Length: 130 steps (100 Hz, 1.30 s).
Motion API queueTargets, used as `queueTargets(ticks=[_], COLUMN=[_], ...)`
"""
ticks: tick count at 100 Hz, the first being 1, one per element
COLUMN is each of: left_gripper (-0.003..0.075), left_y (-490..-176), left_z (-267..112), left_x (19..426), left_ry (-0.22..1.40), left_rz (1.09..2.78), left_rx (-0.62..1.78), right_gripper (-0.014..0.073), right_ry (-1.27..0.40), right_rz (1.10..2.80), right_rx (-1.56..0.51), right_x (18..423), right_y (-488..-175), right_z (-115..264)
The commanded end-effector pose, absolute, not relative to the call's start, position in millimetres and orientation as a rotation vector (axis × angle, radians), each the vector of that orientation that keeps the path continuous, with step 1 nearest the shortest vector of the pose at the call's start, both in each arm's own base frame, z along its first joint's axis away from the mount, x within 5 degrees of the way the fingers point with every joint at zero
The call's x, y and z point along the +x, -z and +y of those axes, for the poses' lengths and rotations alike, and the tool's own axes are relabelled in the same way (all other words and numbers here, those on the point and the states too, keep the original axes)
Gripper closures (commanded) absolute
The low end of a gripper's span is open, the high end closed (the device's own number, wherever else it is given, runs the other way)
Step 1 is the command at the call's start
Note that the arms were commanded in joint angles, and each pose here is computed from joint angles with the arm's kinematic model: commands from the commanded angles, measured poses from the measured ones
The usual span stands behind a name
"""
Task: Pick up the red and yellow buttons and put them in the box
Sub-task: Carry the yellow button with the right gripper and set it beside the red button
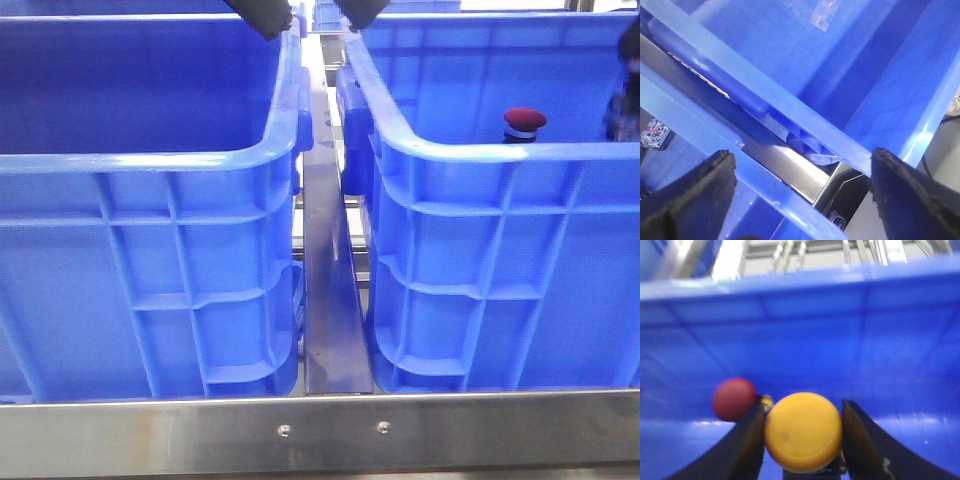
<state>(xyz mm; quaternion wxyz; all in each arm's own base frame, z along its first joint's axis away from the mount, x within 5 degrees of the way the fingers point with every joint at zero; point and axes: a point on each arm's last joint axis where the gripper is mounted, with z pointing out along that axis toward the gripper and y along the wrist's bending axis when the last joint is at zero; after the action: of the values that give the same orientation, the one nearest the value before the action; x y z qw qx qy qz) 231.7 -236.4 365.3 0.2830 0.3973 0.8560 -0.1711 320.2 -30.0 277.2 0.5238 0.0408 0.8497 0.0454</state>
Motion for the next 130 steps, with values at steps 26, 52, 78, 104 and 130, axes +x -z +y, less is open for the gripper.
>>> queueTargets(ticks=[26,52,78,104,130], left_gripper=[0.0196,0.0196,0.0197,0.0196,0.0196], left_y=[-390.4,-390.6,-390.6,-390.6,-390.6], left_z=[-234.3,-234.9,-234.9,-234.9,-234.9], left_x=[224.0,223.4,223.4,223.4,223.4], left_ry=[0.524,0.538,0.538,0.538,0.538], left_rz=[2.192,2.195,2.195,2.195,2.195], left_rx=[1.016,1.012,1.012,1.012,1.012], right_gripper=[0.0328,0.0328,0.0253,0.0025,0.0025], right_ry=[-0.054,-0.050,-0.055,-0.077,-0.077], right_rz=[2.018,2.038,2.067,2.063,2.022], right_rx=[0.132,0.139,0.141,0.161,0.157], right_x=[368.9,386.6,390.3,390.5,381.5], right_y=[-274.9,-263.5,-252.4,-252.6,-269.4], right_z=[-43.2,-46.3,-46.7,-46.0,-44.6])
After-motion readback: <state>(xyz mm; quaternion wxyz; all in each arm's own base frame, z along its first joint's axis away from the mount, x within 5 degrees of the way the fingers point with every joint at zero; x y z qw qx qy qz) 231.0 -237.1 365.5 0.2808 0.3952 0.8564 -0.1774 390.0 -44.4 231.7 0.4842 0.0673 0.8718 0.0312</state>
